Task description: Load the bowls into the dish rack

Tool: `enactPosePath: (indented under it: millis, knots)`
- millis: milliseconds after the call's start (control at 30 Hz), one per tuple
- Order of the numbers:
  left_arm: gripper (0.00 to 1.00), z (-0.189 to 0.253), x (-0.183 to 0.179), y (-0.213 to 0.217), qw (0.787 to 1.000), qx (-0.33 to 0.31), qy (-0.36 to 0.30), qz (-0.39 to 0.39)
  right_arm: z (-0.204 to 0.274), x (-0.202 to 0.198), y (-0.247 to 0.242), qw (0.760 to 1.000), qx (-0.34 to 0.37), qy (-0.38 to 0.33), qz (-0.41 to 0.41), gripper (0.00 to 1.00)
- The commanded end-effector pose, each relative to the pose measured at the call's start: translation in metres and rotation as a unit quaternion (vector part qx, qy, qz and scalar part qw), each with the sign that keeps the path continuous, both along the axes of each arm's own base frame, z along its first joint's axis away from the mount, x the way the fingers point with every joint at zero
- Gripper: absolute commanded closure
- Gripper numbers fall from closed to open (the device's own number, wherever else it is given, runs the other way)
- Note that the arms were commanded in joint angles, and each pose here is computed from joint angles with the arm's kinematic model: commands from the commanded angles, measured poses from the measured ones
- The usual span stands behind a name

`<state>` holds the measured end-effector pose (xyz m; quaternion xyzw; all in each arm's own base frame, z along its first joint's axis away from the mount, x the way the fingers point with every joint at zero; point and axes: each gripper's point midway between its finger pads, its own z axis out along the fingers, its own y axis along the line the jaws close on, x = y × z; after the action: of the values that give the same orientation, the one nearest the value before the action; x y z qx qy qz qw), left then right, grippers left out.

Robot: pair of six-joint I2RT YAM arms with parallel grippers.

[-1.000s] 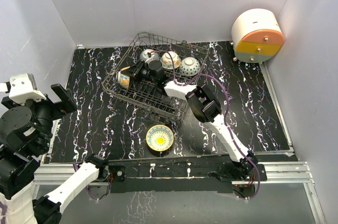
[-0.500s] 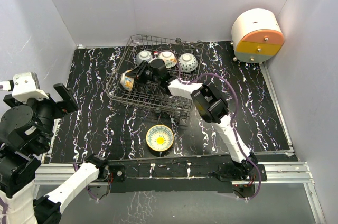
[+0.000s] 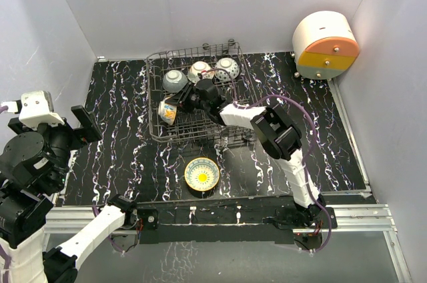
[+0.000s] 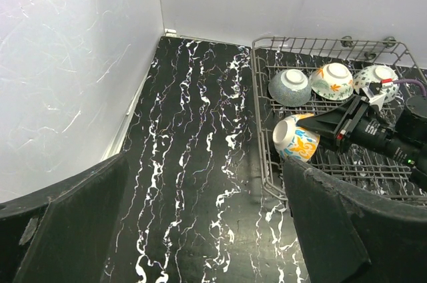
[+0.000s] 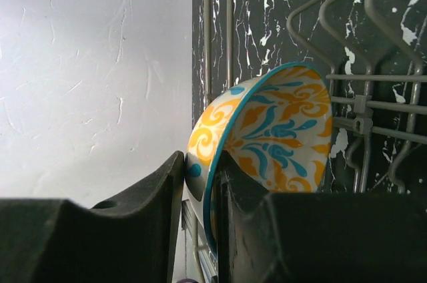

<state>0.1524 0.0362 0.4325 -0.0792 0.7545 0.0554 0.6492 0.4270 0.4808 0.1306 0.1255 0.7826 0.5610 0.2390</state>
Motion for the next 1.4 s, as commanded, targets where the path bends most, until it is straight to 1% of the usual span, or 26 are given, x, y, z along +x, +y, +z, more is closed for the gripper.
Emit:
enactPosePath:
  millis: [0, 100, 167, 233, 267, 333, 467, 600, 633, 767, 800, 833, 1133, 1367]
  knots:
    - [0.04, -0.002, 0.002, -0.004, 1.000, 0.002, 0.003, -0.011, -0.006, -0.002, -0.018, 0.999, -0.034, 0.008, -0.031, 0.74]
    - [0.04, -0.005, 0.001, -0.005, 1.000, 0.001, 0.006, -0.013, -0.010, -0.009, -0.026, 0.998, -0.046, 0.015, -0.037, 0.73]
    - [0.04, -0.007, 0.001, -0.005, 1.000, -0.001, 0.007, -0.013, -0.014, -0.014, -0.032, 0.998, -0.053, 0.018, -0.039, 0.69]
    - [0.04, -0.007, 0.001, -0.005, 1.000, -0.003, 0.007, -0.013, -0.013, -0.022, -0.038, 0.998, -0.055, 0.017, -0.037, 0.68]
    - [0.04, -0.008, 0.001, -0.005, 1.000, -0.002, 0.008, -0.013, -0.013, -0.025, -0.040, 0.998, -0.054, 0.015, -0.034, 0.67]
    - [0.04, -0.010, 0.001, -0.005, 1.000, -0.005, 0.009, -0.013, -0.011, -0.032, -0.041, 0.999, -0.046, 0.002, -0.020, 0.62]
    - [0.04, -0.012, 0.001, -0.007, 1.000, -0.009, 0.012, -0.014, -0.012, -0.041, -0.039, 0.999, -0.050, 0.001, 0.009, 0.56]
    - [0.04, -0.014, 0.002, -0.008, 1.000, -0.009, 0.015, -0.016, -0.014, -0.040, -0.050, 0.997, -0.077, 0.006, -0.012, 0.54]
    - [0.04, -0.014, 0.002, -0.008, 1.000, -0.009, 0.015, -0.016, -0.015, -0.039, -0.055, 0.996, -0.088, 0.007, -0.020, 0.48]
    - [0.04, -0.014, 0.002, -0.009, 1.000, -0.010, 0.015, -0.017, -0.021, -0.034, -0.069, 0.991, -0.127, 0.017, -0.041, 0.32]
    - [0.04, -0.014, 0.002, -0.009, 1.000, -0.010, 0.015, -0.018, -0.022, -0.033, -0.072, 0.990, -0.135, 0.019, -0.044, 0.09]
    - [0.04, -0.014, 0.002, -0.009, 1.000, -0.011, 0.015, -0.018, -0.022, -0.032, -0.074, 0.989, -0.142, 0.021, -0.046, 0.02]
    - [0.04, -0.015, 0.003, -0.010, 1.000, -0.012, 0.015, -0.020, -0.006, -0.015, -0.086, 0.973, -0.223, -0.004, -0.056, 0.01]
    - [0.04, -0.014, 0.005, -0.011, 1.000, -0.008, 0.014, -0.022, 0.038, -0.006, -0.099, 0.955, -0.283, -0.065, -0.066, 0.01]
